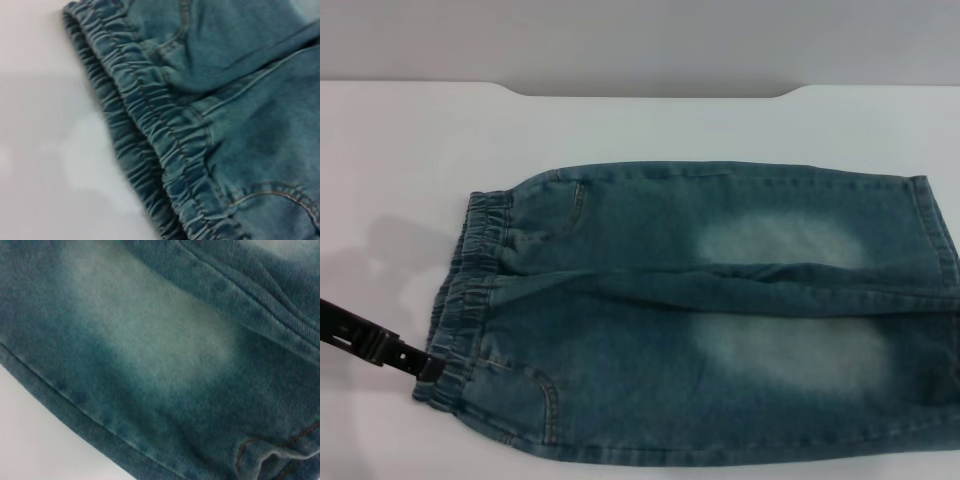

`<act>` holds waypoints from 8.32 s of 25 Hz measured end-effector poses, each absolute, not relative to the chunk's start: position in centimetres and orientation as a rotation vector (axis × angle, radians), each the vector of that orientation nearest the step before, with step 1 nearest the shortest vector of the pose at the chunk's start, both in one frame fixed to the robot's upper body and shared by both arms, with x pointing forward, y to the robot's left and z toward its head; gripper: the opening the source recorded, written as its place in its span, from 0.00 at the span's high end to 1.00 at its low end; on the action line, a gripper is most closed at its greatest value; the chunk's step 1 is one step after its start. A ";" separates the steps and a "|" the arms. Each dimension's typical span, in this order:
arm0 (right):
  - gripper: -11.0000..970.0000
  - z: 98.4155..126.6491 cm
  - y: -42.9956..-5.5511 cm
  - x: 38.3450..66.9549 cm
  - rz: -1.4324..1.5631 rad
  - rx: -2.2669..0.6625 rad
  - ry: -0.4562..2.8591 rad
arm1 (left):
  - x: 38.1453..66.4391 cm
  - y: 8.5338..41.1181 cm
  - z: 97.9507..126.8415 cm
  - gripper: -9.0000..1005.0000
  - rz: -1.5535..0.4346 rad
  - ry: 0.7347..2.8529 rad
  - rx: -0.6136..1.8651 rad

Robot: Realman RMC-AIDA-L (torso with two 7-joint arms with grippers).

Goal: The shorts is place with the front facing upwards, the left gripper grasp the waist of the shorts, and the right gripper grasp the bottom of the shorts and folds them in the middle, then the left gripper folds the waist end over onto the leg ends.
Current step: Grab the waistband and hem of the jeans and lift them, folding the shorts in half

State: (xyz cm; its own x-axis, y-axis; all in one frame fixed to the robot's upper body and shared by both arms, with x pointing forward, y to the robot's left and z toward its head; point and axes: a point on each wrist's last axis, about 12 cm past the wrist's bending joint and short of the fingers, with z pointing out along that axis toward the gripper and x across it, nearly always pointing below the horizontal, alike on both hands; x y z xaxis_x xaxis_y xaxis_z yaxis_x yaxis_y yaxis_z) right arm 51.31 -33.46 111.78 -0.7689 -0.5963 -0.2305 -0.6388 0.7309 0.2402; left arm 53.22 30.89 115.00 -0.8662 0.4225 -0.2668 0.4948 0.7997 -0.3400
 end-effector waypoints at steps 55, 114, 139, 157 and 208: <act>0.96 111.5 -33.1 51.8 0.476 -1.013 2.779 | 53.4 29.6 111.8 0.50 -0.657 2.855 0.795; 0.96 119.2 -37.6 54.2 0.306 -0.672 2.125 | 56.2 32.5 119.2 0.95 -1.013 2.472 0.687; 0.96 122.5 -37.2 53.2 0.278 -0.692 2.010 | 56.9 34.5 120.0 0.95 -0.948 2.413 0.590; 0.96 124.1 -38.6 51.6 0.172 -0.647 1.967 | 56.1 36.6 119.8 0.95 -0.928 2.379 0.471; 0.70 121.3 -30.7 62.6 0.577 -0.568 2.201 | 57.0 31.3 119.0 0.95 -1.043 2.355 0.651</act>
